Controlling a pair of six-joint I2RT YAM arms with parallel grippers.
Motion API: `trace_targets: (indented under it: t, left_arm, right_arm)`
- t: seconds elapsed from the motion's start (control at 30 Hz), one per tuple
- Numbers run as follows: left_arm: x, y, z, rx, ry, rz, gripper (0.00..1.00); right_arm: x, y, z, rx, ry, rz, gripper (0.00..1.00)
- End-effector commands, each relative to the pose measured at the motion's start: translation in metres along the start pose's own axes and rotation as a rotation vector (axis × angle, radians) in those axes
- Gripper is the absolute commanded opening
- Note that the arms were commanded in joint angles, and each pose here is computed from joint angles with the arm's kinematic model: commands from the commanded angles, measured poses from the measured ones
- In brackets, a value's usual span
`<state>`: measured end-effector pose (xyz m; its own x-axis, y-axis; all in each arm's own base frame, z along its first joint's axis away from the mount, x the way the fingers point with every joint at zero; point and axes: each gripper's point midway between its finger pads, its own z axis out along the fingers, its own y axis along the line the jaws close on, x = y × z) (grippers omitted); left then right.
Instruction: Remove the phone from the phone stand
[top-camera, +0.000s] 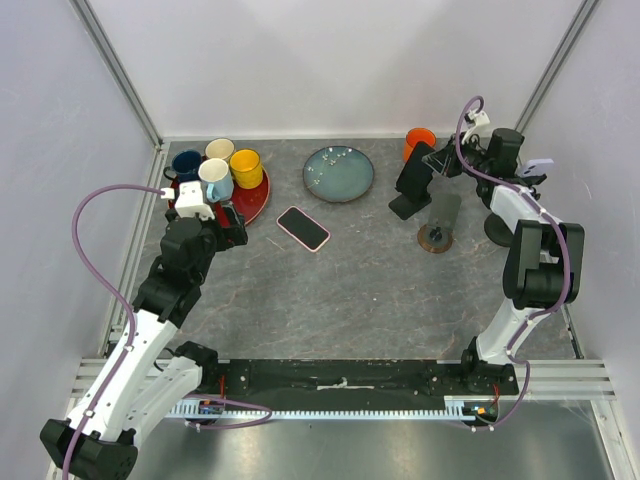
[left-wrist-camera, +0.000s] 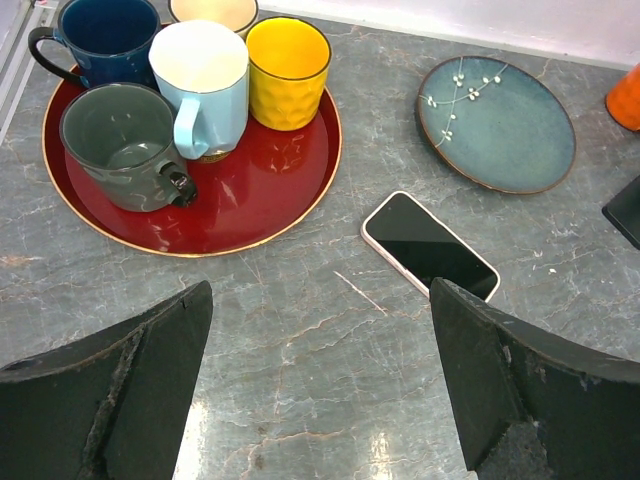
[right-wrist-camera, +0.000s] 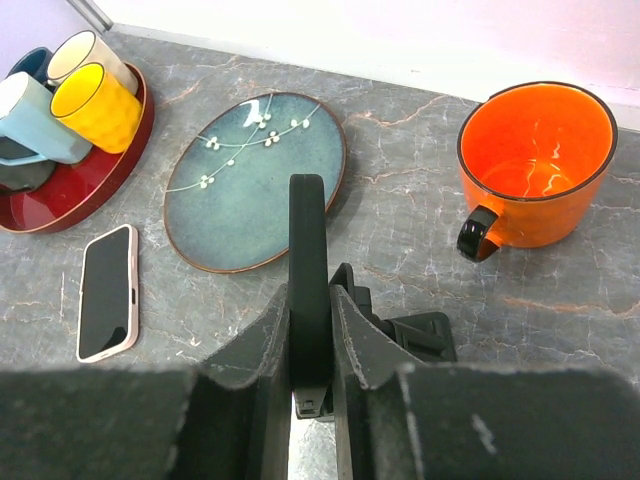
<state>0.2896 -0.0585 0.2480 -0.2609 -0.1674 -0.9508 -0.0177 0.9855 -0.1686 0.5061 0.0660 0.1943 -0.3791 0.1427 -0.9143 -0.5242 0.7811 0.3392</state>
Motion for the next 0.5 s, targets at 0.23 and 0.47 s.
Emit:
trace_targets:
  t: [0.23, 0.47]
  left_arm:
    - [-0.011, -0.009, -0.002, 0.055, -0.044, 0.025, 0.95]
    - [-0.01, -0.024, -0.003, 0.151, -0.053, 0.053, 0.96]
  right_arm:
    - [-0.096, 0.048, -0.023, -0.084, -0.164, -0.172, 0.0]
    - [-0.105, 0.105, -0.038, -0.166, -0.221, -0.18, 0.0]
